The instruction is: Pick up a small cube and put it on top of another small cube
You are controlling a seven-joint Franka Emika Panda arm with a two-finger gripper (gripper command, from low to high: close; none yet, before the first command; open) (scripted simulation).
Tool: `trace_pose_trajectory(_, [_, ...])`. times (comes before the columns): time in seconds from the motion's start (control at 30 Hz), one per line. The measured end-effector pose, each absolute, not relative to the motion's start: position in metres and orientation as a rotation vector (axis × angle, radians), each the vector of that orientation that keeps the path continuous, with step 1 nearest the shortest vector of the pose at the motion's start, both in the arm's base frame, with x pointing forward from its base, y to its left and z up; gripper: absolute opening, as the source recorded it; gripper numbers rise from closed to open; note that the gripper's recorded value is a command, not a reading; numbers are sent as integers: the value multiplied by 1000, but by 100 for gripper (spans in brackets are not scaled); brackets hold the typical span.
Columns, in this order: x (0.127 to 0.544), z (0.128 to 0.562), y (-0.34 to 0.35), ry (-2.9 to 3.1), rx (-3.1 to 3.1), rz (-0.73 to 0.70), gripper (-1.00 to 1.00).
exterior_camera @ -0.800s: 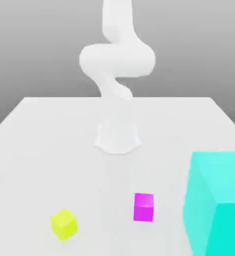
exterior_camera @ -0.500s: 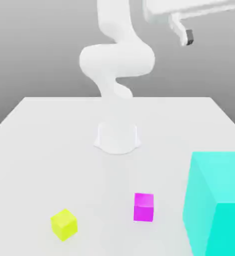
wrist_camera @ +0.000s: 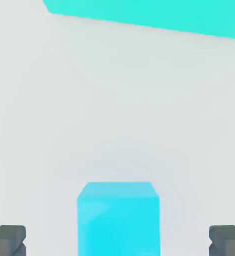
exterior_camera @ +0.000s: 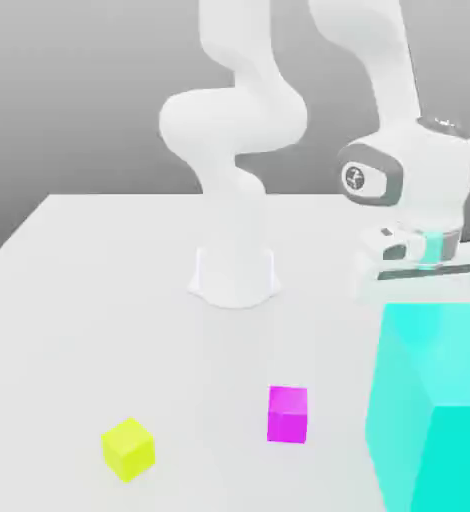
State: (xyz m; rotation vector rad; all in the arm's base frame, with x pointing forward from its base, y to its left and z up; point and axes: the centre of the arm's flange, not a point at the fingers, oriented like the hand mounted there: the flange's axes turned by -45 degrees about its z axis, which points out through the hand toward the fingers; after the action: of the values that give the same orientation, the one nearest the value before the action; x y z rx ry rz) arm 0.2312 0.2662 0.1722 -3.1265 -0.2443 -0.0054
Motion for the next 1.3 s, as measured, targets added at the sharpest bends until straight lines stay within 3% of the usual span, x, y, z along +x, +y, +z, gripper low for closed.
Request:
trace_pose_trajectory(0.13, [228,137,265,-251,-3128,1,0])
trace_pose_trajectory(0.17, [227,131,264,-253,-3129,1,-100])
trace_pose_trajectory(0.4, [227,131,264,-253,-3128,-1,-100])
trace_pose_trajectory(0.7, [230,191,264,-259,-3143,37,-100])
trace_pose_trajectory(1.03, [284,287,345,-945,-3002,0,-100])
trace_pose_trajectory(1.3, [372,358,338,-1260,-2875,-2,-100])
